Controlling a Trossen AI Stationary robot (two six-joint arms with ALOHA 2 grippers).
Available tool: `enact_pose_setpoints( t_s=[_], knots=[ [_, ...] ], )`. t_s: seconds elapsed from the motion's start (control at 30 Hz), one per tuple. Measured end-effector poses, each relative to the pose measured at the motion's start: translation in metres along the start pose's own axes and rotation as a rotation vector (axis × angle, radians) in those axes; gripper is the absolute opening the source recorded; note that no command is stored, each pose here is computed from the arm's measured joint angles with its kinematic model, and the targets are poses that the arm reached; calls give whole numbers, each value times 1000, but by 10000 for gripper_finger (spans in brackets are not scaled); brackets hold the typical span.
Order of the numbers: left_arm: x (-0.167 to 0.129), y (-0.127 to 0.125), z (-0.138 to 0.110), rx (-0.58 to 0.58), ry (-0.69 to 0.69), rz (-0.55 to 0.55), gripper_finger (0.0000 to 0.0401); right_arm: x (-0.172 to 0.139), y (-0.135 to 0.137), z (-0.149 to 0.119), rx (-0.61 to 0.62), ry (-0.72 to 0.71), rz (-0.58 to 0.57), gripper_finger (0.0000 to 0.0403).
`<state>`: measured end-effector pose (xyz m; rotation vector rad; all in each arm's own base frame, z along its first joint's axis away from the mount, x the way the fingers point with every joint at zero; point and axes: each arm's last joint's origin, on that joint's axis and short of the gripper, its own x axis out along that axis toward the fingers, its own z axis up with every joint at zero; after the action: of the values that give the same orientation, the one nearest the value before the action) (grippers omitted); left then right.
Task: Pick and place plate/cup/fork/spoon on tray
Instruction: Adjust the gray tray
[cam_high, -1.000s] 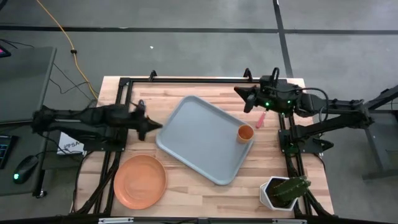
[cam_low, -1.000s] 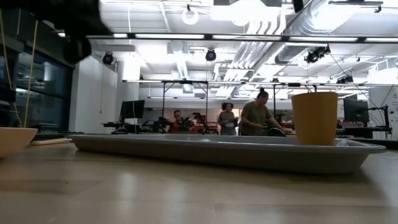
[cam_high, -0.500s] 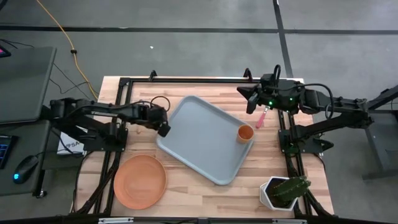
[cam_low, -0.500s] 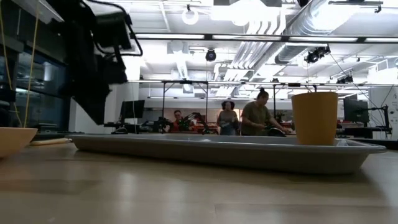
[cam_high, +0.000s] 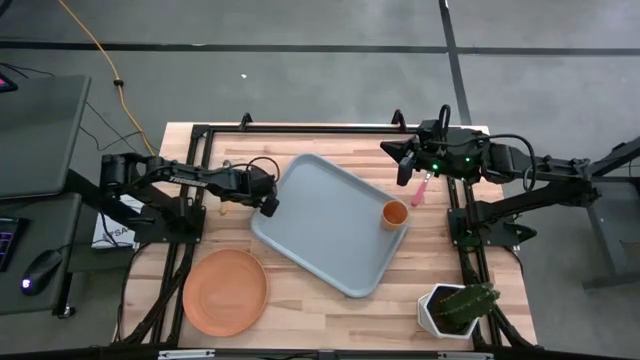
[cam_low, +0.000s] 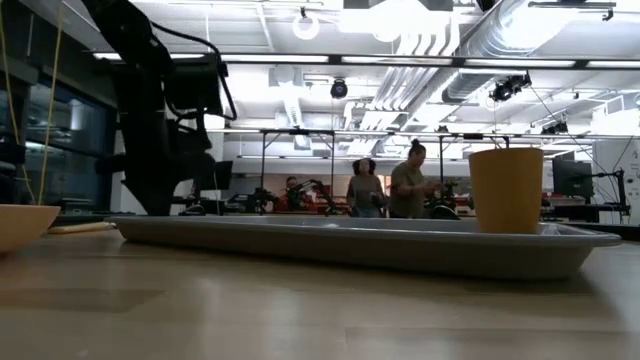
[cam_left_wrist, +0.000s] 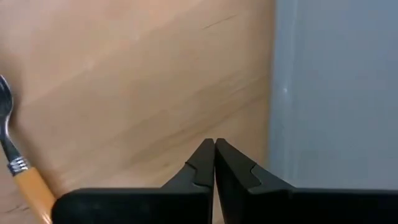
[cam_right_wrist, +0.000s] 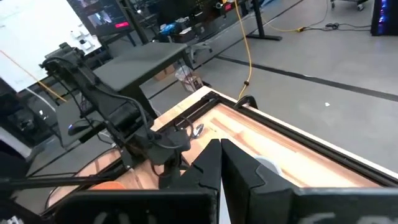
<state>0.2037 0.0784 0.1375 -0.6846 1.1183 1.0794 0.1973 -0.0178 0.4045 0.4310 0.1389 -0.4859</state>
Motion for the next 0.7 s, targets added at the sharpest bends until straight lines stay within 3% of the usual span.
enact_pose_setpoints(
  t_s=[0.57, 0.7],
  knots=[
    [0, -19, -19, -27, 77, -71, 0, 0, 1, 0, -64, 14, 28, 0],
    [-4, -25, -28, -26, 87, -91, 0, 0, -3, -7, -64, 79, -3, 0]
  ],
)
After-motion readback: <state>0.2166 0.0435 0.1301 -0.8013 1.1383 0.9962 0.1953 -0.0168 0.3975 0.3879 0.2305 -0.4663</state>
